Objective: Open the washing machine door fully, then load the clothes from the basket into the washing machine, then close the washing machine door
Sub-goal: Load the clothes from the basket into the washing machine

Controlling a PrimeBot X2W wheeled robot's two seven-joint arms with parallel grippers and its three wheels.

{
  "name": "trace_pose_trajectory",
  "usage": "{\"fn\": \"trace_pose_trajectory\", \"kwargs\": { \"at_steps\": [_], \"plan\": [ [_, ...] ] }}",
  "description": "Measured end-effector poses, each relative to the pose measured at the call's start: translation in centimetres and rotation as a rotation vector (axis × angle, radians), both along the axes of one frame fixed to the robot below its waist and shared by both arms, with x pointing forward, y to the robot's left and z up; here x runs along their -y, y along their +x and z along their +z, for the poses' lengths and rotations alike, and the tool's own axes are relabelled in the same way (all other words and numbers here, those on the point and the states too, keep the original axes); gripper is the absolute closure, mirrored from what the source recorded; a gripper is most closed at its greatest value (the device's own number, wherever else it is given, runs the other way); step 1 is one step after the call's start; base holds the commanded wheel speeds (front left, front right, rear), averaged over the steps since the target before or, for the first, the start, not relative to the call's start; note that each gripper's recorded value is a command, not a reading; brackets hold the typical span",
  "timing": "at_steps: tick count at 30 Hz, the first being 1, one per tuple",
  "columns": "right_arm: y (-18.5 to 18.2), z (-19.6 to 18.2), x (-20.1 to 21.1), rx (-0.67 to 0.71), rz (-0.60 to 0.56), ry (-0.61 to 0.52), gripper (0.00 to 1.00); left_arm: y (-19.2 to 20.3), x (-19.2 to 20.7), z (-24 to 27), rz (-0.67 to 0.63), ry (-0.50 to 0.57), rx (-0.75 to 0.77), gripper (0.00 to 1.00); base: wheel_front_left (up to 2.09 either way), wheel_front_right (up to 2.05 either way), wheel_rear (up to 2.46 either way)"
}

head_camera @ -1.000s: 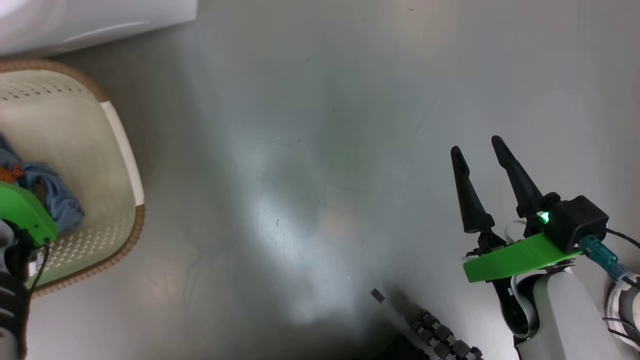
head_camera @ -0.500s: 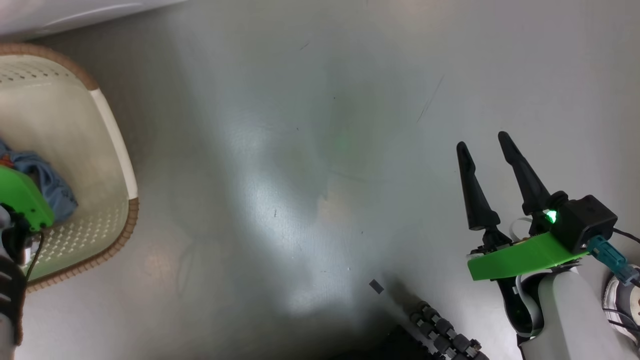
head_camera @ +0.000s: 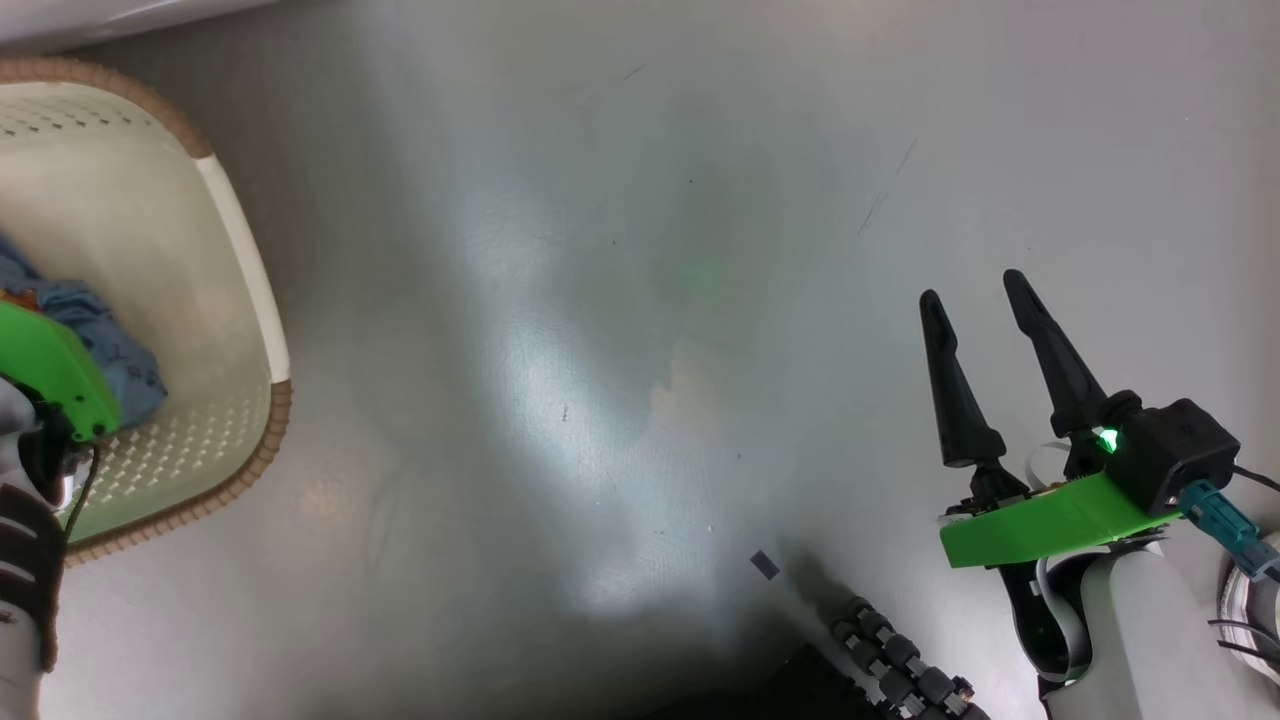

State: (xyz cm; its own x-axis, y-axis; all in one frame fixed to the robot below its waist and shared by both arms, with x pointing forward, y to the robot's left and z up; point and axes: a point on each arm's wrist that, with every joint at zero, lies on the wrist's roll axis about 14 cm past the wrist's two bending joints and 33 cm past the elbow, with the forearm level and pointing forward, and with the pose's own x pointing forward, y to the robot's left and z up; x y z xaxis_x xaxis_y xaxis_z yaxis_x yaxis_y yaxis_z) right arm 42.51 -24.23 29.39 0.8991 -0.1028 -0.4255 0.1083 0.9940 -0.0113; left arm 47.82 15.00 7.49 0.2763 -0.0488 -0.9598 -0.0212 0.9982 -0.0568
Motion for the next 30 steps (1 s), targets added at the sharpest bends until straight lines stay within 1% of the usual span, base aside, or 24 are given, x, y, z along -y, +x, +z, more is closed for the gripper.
{"fn": "trace_pose_trajectory", "kwargs": {
  "at_steps": [14, 21, 30],
  "plan": [
    [0.8, 0.9, -0.6, 0.031, 0.023, -0.001, 0.00, 0.5, -0.1, 1.2, 0.007, -0.009, 0.023, 1.00, 0.00, 0.00, 0.00],
    [2.1, 2.9, -1.1, 0.092, 0.045, 0.003, 0.00, 1.1, -0.6, 2.7, 0.009, -0.010, 0.089, 1.00, 0.00, 0.00, 0.00],
    [2.7, 6.0, -1.7, 0.164, 0.061, 0.011, 0.00, 0.2, -1.1, 6.0, -0.003, -0.034, 0.179, 1.00, 0.00, 0.00, 0.00]
  ]
}}
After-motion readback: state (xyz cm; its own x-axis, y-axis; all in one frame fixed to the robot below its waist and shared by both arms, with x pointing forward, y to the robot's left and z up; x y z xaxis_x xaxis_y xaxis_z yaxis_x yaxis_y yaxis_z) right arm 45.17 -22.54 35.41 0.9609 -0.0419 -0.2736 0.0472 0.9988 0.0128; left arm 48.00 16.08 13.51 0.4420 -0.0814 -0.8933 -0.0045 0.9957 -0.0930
